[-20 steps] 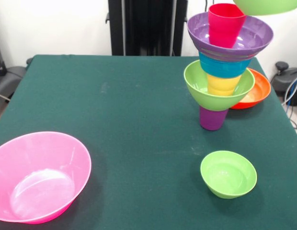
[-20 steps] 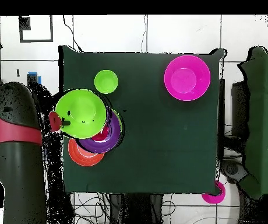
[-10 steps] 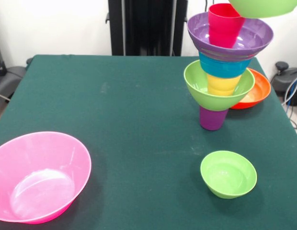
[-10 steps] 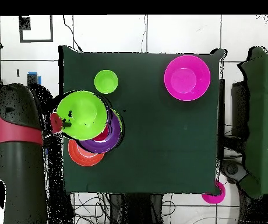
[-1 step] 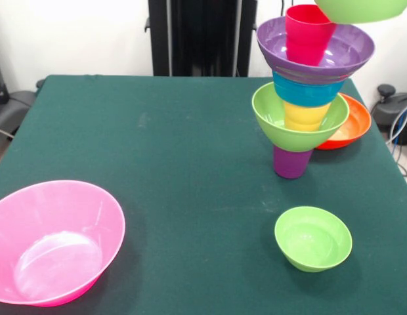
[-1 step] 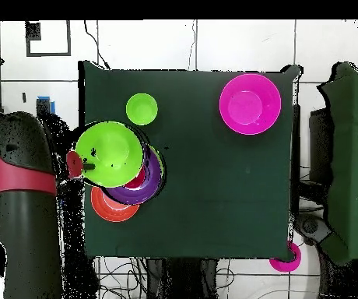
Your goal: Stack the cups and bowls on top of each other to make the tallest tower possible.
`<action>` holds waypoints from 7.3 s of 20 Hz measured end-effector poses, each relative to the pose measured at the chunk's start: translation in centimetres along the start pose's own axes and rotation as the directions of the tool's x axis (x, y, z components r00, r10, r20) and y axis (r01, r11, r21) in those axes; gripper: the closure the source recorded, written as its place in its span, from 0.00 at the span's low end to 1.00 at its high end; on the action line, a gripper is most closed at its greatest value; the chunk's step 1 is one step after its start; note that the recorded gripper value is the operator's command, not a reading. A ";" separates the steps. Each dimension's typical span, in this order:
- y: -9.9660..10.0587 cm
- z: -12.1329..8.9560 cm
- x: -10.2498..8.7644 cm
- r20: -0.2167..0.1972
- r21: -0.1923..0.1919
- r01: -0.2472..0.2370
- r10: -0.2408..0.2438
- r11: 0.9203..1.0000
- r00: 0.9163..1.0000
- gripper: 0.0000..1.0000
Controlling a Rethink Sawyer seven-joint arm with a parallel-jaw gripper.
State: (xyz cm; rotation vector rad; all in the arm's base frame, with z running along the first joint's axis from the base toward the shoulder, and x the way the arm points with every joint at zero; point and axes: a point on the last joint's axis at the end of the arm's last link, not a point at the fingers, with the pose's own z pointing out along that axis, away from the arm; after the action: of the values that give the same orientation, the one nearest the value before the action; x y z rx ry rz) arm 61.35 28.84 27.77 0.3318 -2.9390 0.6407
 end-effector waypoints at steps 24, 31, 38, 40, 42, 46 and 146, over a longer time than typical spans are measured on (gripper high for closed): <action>0.8 -1.7 1.9 -0.060 0.178 0.034 -0.023 0.983 0.998 1.00; 0.9 -1.3 1.6 -0.065 0.201 0.039 -0.026 0.979 0.998 1.00; 0.9 -1.2 1.6 -0.067 0.201 0.040 -0.027 0.979 0.997 1.00; 0.9 -1.1 1.6 -0.068 0.202 0.041 -0.027 0.979 0.997 1.00; 1.0 -1.1 1.6 -0.068 0.202 0.041 -0.028 0.979 0.997 1.00; 1.0 -1.0 1.6 -0.070 0.202 0.042 -0.028 0.978 0.997 1.00; -1.2 2.0 4.3 -0.003 0.195 0.056 -0.056 0.979 0.998 1.00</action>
State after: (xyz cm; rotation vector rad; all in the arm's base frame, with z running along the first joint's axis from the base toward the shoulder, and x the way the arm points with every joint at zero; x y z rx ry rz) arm 57.33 26.14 27.09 0.4326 -2.8629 0.9228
